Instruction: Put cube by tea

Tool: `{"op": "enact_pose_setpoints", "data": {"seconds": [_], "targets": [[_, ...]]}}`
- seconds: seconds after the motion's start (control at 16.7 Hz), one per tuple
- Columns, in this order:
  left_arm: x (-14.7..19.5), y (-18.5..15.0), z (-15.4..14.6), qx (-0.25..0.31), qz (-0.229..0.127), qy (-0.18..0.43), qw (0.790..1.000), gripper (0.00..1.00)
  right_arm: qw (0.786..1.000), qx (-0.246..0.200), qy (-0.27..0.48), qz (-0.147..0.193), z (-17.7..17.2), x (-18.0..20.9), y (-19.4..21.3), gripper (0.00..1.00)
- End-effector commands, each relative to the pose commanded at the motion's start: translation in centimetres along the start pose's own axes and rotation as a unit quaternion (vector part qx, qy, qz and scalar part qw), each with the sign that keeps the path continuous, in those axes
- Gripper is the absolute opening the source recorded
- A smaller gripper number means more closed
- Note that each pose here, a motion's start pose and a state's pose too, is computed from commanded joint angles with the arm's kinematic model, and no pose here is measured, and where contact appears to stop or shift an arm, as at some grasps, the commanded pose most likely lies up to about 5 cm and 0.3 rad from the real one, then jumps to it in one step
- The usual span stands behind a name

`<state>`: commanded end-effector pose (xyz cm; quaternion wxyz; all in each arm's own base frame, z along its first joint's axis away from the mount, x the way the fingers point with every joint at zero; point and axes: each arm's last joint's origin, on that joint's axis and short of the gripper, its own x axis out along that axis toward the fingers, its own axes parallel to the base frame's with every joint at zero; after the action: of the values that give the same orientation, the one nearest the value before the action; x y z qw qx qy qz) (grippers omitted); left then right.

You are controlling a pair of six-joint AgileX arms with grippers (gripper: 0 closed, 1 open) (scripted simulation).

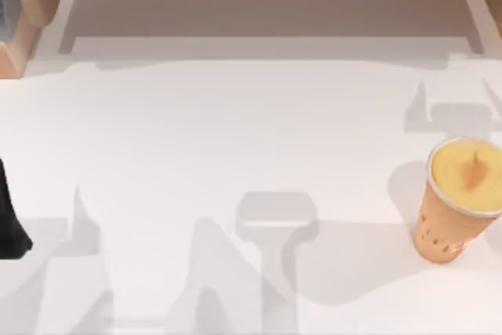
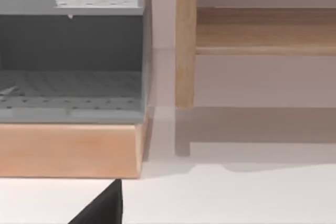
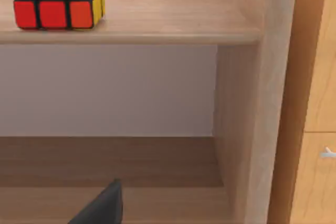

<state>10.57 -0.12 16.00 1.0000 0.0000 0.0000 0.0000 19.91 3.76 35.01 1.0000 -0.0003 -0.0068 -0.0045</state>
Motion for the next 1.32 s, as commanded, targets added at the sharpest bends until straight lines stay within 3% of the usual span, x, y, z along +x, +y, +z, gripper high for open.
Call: {"op": "enact_pose_setpoints", "data": {"seconds": [0.24, 0.54, 0.78, 1.32], "targets": [[0.0, 0.0, 0.0, 0.000, 0.000, 0.000, 1.000, 1.00, 1.000, -0.002, 0.009, 0.000, 3.5, 8.4, 4.4, 1.00], [0.0, 0.0, 0.0, 0.000, 0.000, 0.000, 1.000, 1.00, 1.000, -0.002, 0.011, 0.000, 3.7, 16.0, 10.0, 1.00], [0.0, 0.0, 0.0, 0.000, 0.000, 0.000, 1.000, 1.00, 1.000, 0.000, 0.007, -0.001, 3.5, 18.1, 12.1, 1.00], [0.0, 0.0, 0.0, 0.000, 0.000, 0.000, 1.000, 1.00, 1.000, 0.000, 0.008, 0.000, 3.5, 19.7, 12.2, 1.00]]}}
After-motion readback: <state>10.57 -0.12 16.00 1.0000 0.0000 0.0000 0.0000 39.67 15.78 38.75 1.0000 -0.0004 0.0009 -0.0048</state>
